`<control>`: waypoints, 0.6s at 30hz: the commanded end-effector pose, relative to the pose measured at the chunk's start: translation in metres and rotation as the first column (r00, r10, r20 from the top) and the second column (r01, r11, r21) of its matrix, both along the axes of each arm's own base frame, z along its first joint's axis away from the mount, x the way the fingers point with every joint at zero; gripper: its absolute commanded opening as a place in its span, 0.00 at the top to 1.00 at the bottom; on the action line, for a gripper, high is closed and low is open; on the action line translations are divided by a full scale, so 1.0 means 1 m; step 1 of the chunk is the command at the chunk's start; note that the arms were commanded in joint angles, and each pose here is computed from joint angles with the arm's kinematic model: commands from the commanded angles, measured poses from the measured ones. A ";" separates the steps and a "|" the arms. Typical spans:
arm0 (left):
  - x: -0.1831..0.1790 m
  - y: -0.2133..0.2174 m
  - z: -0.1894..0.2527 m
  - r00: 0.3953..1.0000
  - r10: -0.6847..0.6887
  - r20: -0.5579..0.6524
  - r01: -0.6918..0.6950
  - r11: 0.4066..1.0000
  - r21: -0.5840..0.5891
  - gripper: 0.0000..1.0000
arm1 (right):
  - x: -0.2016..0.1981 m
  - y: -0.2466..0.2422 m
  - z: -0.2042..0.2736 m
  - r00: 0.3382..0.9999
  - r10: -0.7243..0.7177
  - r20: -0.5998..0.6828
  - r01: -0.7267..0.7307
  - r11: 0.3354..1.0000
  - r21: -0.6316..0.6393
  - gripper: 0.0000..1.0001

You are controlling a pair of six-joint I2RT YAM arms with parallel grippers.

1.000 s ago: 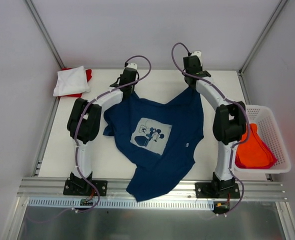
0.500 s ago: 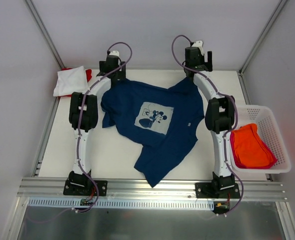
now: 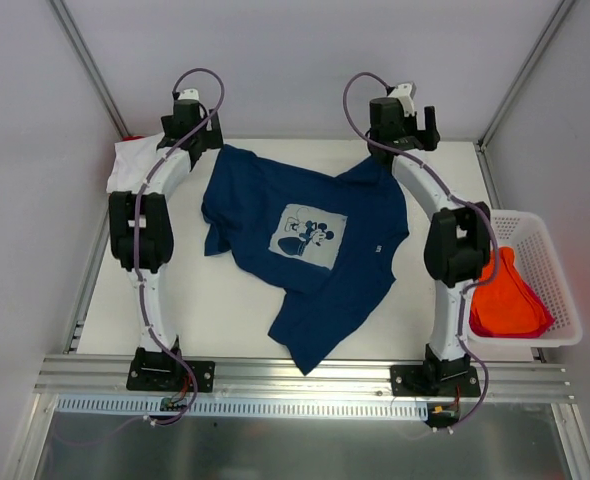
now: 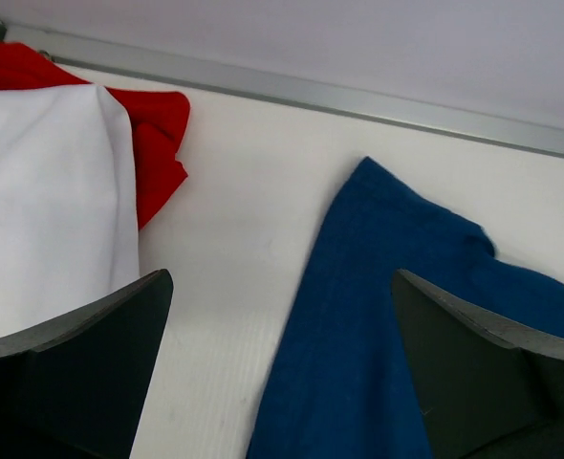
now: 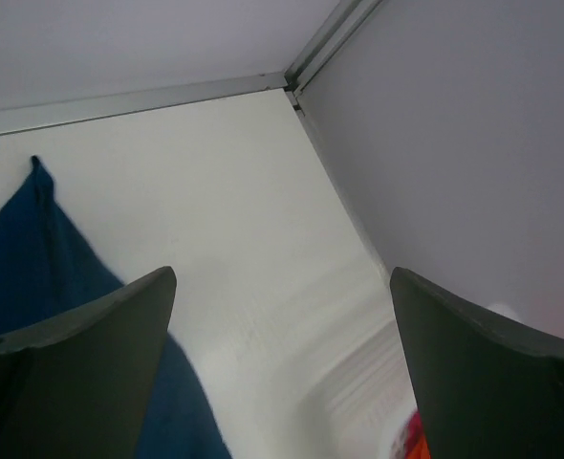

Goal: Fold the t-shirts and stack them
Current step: Flatten the tshirt out

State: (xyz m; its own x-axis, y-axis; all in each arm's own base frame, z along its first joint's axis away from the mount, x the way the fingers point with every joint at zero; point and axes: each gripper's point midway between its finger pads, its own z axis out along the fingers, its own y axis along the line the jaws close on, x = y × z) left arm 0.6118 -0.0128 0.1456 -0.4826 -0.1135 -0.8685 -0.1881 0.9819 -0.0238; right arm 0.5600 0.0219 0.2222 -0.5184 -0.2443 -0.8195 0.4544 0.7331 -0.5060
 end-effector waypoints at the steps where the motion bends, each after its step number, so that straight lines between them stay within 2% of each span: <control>1: -0.038 -0.023 0.086 0.992 -0.027 0.127 0.028 1.000 -0.004 0.01 | -0.066 0.020 0.092 0.985 -0.007 0.172 -0.025 0.983 0.180 0.01; 2: -0.047 -0.021 0.084 0.994 -0.008 0.113 0.005 1.000 0.026 0.01 | -0.092 0.029 0.096 0.990 0.011 0.143 -0.039 0.979 0.199 0.01; 3: -0.062 -0.029 0.085 0.996 -0.012 0.085 0.008 0.998 0.056 0.01 | -0.107 0.035 0.077 0.992 0.000 0.124 -0.029 0.972 0.234 0.01; 5: -0.090 -0.018 0.056 0.997 0.076 -0.013 -0.074 0.991 0.110 0.01 | -0.140 0.051 0.081 0.990 0.035 0.140 -0.068 0.968 0.241 0.01; 6: -0.108 -0.021 0.049 0.994 0.092 -0.062 -0.085 0.992 0.098 0.01 | -0.150 0.058 0.075 0.988 0.039 0.150 -0.078 0.961 0.265 0.01; 8: -0.139 -0.015 0.019 0.978 0.144 -0.152 -0.120 0.981 0.155 0.01 | -0.179 0.070 0.048 0.993 0.084 0.089 -0.105 0.959 0.263 0.01; 9: -0.151 -0.015 0.017 0.975 0.142 -0.168 -0.113 0.979 0.171 0.01 | -0.193 0.067 0.050 0.992 0.083 0.098 -0.108 0.951 0.288 0.01; 10: -0.173 -0.017 -0.005 0.962 0.136 -0.238 -0.085 0.973 0.214 0.01 | -0.204 0.068 0.033 0.994 0.071 0.079 -0.094 0.941 0.325 0.01; 13: -0.208 -0.018 -0.017 0.935 0.159 -0.317 -0.044 0.939 0.341 0.01 | -0.235 0.065 0.023 0.993 0.085 0.085 -0.111 0.919 0.380 0.00; 14: -0.215 -0.020 -0.020 0.924 0.170 -0.342 -0.038 0.932 0.361 0.01 | -0.247 0.063 0.009 0.993 0.099 0.059 -0.114 0.921 0.373 0.00; 16: -0.238 -0.020 -0.022 0.886 0.209 -0.413 -0.032 0.917 0.397 0.01 | -0.262 0.062 0.013 0.989 0.108 0.097 -0.138 0.900 0.413 0.00; 18: -0.259 -0.025 -0.033 0.867 0.229 -0.443 -0.047 0.922 0.385 0.01 | -0.278 0.062 0.005 0.988 0.131 0.085 -0.155 0.899 0.409 0.00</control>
